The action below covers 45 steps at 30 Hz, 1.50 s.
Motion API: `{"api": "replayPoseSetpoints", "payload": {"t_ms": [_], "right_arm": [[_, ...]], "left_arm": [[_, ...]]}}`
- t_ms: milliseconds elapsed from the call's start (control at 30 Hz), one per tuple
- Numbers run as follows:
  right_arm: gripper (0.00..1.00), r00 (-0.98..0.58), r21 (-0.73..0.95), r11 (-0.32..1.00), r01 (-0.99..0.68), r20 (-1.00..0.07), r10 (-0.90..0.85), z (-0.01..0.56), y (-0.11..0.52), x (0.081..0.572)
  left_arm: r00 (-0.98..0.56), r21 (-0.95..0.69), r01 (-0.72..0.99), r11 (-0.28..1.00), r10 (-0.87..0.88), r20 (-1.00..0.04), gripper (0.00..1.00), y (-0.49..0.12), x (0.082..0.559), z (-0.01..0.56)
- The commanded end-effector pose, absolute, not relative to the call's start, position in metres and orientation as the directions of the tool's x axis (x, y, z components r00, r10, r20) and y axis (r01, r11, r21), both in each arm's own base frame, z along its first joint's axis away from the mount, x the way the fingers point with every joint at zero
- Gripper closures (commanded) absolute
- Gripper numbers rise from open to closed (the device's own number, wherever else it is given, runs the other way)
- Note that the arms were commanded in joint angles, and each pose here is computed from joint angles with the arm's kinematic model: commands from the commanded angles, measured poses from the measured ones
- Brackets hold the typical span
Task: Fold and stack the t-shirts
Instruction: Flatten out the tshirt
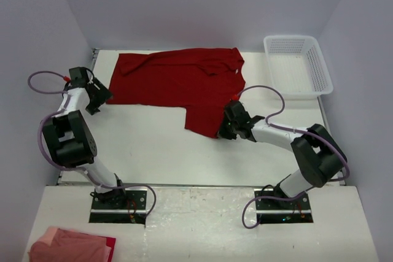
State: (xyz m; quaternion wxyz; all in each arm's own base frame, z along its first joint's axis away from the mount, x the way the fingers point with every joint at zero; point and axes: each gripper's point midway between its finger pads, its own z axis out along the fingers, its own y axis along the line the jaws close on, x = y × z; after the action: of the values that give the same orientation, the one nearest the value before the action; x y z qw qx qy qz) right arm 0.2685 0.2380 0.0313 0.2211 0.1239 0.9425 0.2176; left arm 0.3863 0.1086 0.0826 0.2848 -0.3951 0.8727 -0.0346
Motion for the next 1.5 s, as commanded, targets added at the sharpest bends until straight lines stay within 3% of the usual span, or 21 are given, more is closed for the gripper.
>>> {"api": "replayPoseSetpoints", "payload": {"t_ms": [0,100,400,1100,1267,1400,1467], "right_arm": [[1.0,-0.853,0.485,0.869,0.094,-0.41,0.321,0.045,0.239,0.27],[1.0,-0.852,0.485,0.87,0.087,-0.416,0.317,0.046,0.239,0.27],[1.0,-0.845,0.496,0.865,0.078,-0.427,0.321,0.049,0.239,0.27],[1.0,-0.845,0.505,0.86,0.075,-0.425,0.323,0.048,0.238,0.262],[1.0,-0.843,0.512,0.856,0.077,-0.424,0.33,0.051,0.237,0.26],[1.0,-0.841,0.514,0.854,0.079,-0.425,0.333,0.052,0.238,0.261],[1.0,-0.843,0.512,0.855,0.082,-0.422,0.334,0.05,0.237,0.26]], "left_arm": [[-0.521,-0.34,-0.653,0.677,-0.727,-0.446,0.29,0.109,0.406,0.082],[-0.529,-0.349,-0.652,0.673,-0.733,-0.427,0.39,0.108,0.412,0.072],[-0.527,-0.331,-0.678,0.656,-0.748,-0.403,0.5,0.12,0.422,0.051],[-0.499,-0.373,-0.702,0.607,-0.793,-0.351,0.51,0.134,0.452,0.024],[-0.504,-0.378,-0.696,0.611,-0.79,-0.348,0.68,0.132,0.453,0.021],[-0.51,-0.384,-0.693,0.61,-0.791,-0.336,0.72,0.129,0.45,0.018],[-0.514,-0.392,-0.689,0.61,-0.792,-0.329,0.86,0.126,0.448,0.017]]}}
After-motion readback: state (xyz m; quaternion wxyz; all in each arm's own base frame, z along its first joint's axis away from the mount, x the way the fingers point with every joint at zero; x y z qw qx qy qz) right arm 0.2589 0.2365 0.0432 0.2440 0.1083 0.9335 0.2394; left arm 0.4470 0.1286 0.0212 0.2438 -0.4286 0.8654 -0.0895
